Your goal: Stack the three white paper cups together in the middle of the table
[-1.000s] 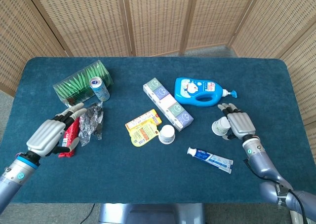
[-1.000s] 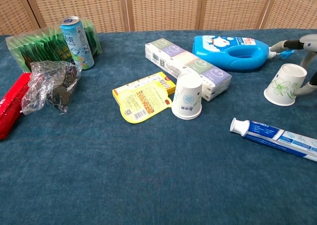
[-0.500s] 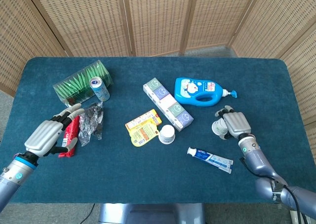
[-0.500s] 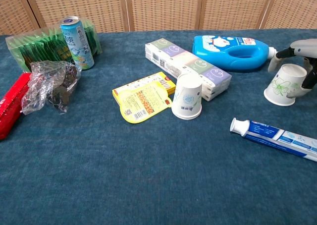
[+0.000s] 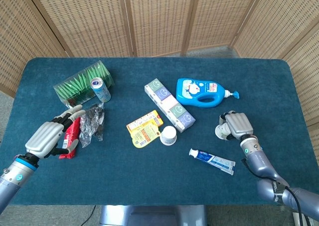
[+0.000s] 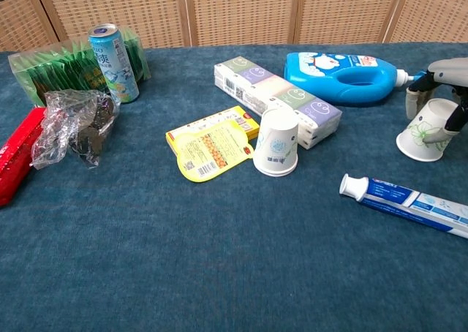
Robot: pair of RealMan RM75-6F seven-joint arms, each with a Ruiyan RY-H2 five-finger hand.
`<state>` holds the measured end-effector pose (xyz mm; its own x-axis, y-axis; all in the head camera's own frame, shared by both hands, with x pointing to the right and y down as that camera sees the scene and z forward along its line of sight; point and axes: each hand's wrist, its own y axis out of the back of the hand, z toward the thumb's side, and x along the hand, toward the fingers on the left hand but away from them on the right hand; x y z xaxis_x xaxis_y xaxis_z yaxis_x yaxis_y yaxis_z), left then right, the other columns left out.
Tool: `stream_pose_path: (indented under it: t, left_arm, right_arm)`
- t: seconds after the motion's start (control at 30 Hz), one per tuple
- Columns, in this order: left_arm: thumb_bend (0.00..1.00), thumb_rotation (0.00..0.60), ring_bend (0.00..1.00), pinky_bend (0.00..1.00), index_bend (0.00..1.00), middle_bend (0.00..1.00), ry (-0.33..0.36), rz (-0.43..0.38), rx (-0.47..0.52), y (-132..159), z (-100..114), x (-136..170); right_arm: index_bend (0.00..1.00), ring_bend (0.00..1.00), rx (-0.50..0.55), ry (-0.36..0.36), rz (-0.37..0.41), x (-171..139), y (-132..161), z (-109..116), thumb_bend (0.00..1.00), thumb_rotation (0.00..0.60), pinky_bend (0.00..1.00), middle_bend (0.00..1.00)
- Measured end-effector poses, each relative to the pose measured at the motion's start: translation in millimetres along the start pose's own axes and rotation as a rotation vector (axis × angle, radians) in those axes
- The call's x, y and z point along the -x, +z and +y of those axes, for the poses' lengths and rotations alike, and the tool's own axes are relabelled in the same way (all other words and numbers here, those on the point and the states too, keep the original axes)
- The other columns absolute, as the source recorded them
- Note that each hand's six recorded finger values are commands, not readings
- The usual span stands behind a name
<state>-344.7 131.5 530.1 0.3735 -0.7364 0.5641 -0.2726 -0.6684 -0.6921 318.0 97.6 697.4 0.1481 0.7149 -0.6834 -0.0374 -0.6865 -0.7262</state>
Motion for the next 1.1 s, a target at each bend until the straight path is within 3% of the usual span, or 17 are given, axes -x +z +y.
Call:
stream_pose_path:
  t: [0.67,1.1]
  left_arm:
    - [0.50,0.600,0.00,0.19,0.00,0.00,0.000,-0.018,0.001,4,-2,-4]
    - [0.50,0.600,0.00,0.19,0.00,0.00,0.005,-0.037,-0.009,10,-1,-6]
  right_arm:
    - [0.48,0.32,-0.033,-0.011,0.027,-11,21,18,0.26,0.600,0.70,0.44]
    - [0.47,0.32,-0.012,0.021,0.106,-28,67,47,0.26,0.600,0.70,0.43]
